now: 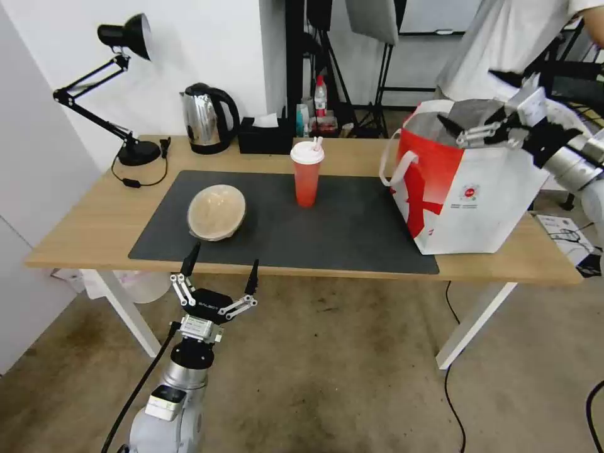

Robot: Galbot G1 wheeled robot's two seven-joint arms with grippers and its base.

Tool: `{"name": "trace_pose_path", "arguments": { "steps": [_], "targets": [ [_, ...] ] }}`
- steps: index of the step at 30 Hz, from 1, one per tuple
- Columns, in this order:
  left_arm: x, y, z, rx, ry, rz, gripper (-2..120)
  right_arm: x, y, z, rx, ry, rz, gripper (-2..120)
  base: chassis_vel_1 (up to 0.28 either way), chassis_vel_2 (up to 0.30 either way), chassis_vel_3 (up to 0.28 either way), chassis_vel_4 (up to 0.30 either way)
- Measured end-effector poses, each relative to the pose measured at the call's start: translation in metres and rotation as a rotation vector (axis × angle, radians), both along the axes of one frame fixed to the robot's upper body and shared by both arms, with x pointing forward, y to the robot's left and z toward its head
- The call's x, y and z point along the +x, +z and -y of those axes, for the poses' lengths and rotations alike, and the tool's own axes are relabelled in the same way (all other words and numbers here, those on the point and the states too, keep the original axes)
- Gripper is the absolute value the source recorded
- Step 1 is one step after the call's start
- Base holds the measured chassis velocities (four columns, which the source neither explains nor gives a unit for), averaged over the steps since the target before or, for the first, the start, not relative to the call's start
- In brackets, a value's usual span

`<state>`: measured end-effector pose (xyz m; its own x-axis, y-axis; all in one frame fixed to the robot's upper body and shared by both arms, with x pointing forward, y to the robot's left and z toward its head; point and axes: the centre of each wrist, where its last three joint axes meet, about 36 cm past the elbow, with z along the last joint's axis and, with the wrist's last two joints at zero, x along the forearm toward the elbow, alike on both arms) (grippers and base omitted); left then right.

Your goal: Pick up the trash from the table and place it into the takeout bag.

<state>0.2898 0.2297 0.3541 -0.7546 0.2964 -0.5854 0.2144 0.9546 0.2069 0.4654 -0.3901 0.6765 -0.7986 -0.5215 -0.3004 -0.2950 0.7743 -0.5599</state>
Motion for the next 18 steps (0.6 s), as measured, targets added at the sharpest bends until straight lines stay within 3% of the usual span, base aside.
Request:
{"name": "trace_pose_path", "arguments": {
  "steps": [4,12,18],
  "targets": [
    [0.000,0.000,0.001,-0.001,-0.001,-0.001,100,-0.025,-0.012,-0.033,0.107,0.018,0.013,114,0.000,0.000,0.000,0.000],
    [-0.001,-0.001,0.001,0.000,-0.002,-0.005,100,-0.055,-0.039,-0.067,0.197,0.015,0.004,109,0.000,0.000,0.000,0.000],
    [-0.002,-0.001,0.002,-0.002,-0.003,-0.005,100,-0.079,-0.085,-0.106,0.370,-0.055,0.032,100,0.000,0.000,0.000,0.000]
  ]
}}
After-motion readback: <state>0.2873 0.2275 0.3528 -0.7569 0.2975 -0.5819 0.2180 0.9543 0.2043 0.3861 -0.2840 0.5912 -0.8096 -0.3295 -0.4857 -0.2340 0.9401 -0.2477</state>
